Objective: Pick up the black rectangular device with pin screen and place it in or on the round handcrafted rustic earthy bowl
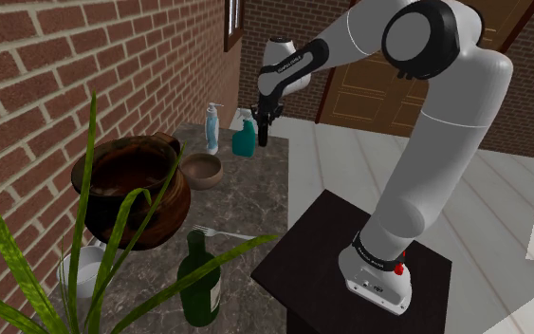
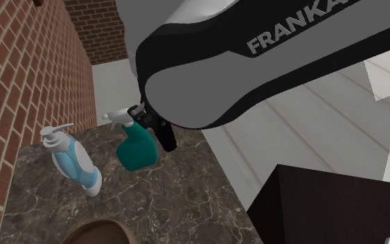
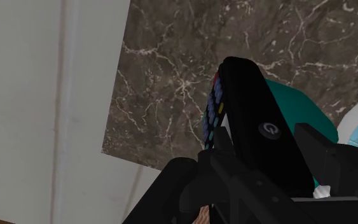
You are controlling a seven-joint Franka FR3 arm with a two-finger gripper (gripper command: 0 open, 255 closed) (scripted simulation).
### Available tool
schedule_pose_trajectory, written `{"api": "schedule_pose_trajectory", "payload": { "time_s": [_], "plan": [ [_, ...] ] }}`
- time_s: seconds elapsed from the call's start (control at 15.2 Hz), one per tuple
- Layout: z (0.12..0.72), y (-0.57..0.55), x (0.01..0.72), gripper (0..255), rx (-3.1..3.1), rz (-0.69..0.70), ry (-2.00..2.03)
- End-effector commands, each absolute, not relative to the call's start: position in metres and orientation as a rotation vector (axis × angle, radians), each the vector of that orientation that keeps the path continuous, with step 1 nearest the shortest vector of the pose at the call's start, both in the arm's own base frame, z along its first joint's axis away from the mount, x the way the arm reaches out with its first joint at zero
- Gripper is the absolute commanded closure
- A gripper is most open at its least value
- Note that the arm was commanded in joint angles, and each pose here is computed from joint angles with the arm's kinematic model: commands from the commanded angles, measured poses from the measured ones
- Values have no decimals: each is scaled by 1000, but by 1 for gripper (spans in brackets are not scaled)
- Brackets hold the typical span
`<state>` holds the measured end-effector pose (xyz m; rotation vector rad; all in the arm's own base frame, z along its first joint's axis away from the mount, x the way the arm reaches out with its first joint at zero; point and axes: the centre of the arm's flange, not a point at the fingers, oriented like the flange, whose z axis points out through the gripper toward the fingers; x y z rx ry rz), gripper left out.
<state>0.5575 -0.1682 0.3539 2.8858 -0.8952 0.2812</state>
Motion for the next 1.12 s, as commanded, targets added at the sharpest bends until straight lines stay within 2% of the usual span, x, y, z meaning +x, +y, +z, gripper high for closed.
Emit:
{"api": "schedule_pose_trajectory", "payload": {
  "time_s": [0.0, 0.79, 1.06],
  "plan": [
    [364, -168, 557, 255, 2886, 282, -895],
    [424, -168, 557, 255, 2886, 282, -895],
    [431, -117, 566, 255, 2886, 282, -895]
  ]
}}
